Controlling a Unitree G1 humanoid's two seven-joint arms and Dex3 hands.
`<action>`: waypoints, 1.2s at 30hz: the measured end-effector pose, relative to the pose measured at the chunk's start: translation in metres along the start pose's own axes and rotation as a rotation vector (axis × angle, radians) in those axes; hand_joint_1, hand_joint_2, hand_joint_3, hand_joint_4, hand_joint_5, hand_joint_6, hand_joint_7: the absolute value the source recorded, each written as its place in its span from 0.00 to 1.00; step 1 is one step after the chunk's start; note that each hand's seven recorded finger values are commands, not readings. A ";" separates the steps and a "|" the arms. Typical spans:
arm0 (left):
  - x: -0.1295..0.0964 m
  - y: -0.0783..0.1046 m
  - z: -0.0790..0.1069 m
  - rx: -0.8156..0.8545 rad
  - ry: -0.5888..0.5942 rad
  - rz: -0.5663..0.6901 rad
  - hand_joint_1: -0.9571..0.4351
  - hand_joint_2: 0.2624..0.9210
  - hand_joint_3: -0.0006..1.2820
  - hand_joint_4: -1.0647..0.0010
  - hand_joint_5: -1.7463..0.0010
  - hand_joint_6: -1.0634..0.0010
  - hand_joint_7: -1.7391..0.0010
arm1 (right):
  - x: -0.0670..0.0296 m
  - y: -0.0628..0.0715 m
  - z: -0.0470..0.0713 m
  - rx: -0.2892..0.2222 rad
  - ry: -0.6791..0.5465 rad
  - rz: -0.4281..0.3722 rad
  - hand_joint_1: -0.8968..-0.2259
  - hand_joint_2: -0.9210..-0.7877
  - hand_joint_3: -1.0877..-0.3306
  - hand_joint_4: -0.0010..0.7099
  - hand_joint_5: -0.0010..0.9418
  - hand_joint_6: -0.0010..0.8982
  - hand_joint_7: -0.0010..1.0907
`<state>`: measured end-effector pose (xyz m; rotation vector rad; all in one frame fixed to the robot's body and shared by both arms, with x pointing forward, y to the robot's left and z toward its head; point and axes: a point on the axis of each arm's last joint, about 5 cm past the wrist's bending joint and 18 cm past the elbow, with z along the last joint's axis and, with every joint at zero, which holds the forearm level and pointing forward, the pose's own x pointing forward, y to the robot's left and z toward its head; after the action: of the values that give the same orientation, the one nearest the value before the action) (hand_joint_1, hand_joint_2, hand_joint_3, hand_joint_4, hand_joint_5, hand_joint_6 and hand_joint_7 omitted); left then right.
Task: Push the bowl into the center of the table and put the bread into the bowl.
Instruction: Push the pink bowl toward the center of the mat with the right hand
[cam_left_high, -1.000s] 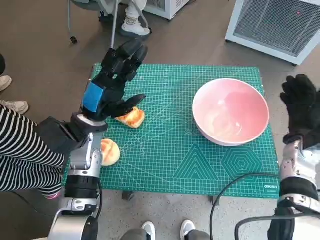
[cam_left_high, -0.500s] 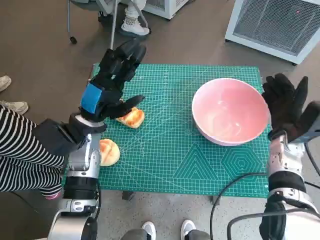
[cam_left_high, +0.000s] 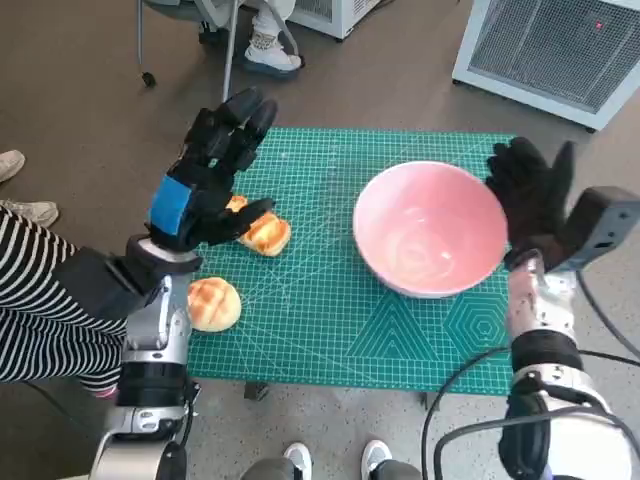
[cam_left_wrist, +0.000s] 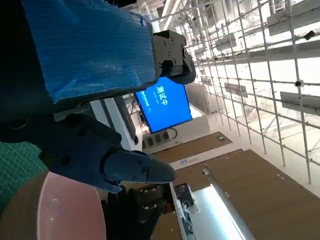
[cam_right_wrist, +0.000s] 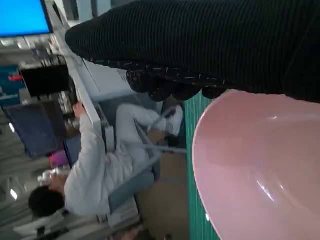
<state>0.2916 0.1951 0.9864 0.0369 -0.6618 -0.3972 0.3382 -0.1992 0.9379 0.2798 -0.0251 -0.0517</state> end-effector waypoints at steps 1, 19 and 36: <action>0.000 0.000 0.000 0.002 0.001 0.001 0.30 1.00 0.14 0.81 0.99 0.96 0.73 | 0.0002 0.002 -0.001 0.003 0.002 0.007 0.41 0.00 0.28 0.16 0.01 0.11 0.26; -0.008 0.004 0.002 0.020 0.012 0.040 0.30 1.00 0.14 0.80 1.00 0.92 0.77 | 0.0033 0.031 -0.009 0.031 0.039 0.114 0.36 0.00 0.32 0.09 0.00 0.06 0.22; -0.012 0.004 0.002 0.026 0.023 0.052 0.30 1.00 0.14 0.80 1.00 0.90 0.79 | 0.0061 0.042 -0.007 0.069 0.042 0.130 0.30 0.00 0.36 0.11 0.01 0.12 0.22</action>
<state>0.2835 0.2030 0.9816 0.0491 -0.6443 -0.3377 0.3465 -0.1575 0.9430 0.3473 -0.0032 0.0848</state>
